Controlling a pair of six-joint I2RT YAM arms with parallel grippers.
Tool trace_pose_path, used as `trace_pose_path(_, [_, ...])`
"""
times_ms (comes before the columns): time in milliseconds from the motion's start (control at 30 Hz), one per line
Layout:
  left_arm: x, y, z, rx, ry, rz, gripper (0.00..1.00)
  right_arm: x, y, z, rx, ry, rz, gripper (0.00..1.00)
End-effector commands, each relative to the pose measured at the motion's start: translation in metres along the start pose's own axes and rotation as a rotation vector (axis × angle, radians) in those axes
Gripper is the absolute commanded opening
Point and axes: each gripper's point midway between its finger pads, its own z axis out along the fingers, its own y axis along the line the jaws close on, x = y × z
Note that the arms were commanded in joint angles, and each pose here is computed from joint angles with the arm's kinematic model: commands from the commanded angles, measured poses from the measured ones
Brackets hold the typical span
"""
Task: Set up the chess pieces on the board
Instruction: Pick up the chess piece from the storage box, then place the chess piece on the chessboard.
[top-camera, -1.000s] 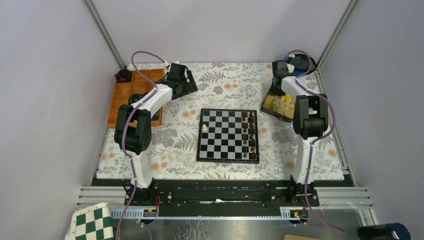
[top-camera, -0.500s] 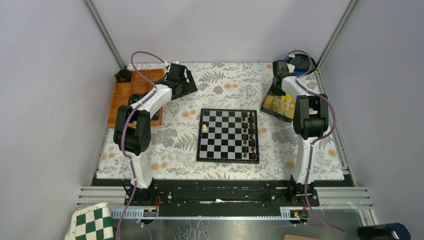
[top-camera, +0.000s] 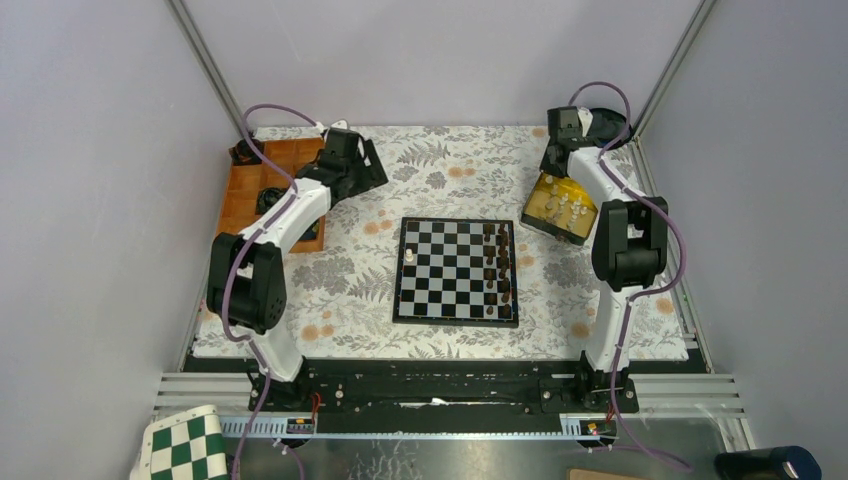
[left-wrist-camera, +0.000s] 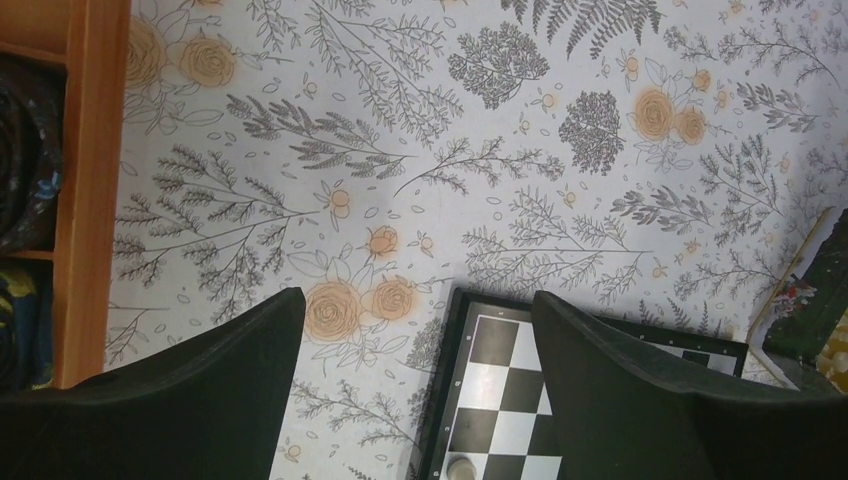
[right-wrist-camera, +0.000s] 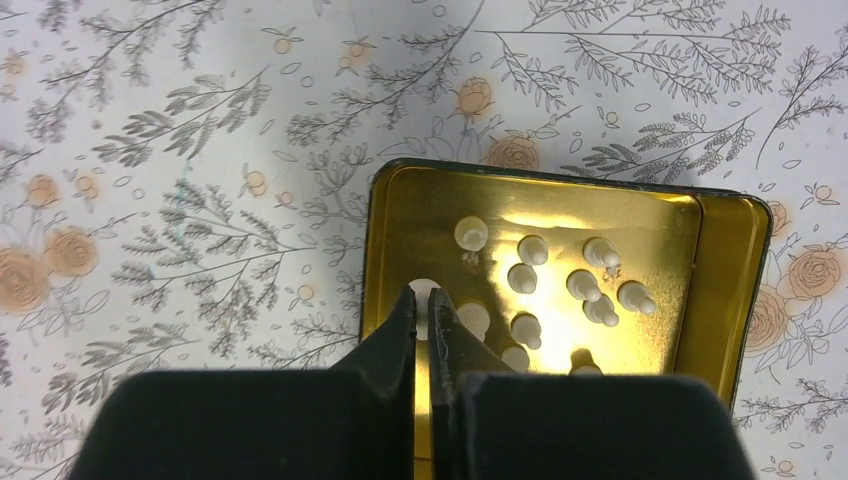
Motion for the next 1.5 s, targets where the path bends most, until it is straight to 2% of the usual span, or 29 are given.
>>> trace_pose_path(0, [-0.006,0.006,-0.018,-0.008,-0.04,-0.013,0.91,-0.023,0.013,-0.04,-0.031,-0.086,-0.031,0.0])
trace_pose_path(333, [0.003,0.014,-0.048,0.005,-0.053,-0.025,0.91,0.0,0.071,-0.095,-0.109,-0.122,-0.17,0.0])
trace_pose_path(700, [0.022,0.023,-0.077,0.034,-0.051,-0.068,0.91,0.067,0.144,-0.148,-0.242,-0.094,-0.338,0.0])
trace_pose_path(1033, [0.033,0.028,-0.092,0.046,-0.046,-0.085,0.91,0.126,0.203,-0.166,-0.348,-0.047,-0.46,0.0])
trace_pose_path(1467, [0.046,0.034,-0.098,0.047,-0.031,-0.098,0.91,0.162,0.256,-0.167,-0.427,-0.005,-0.556,0.0])
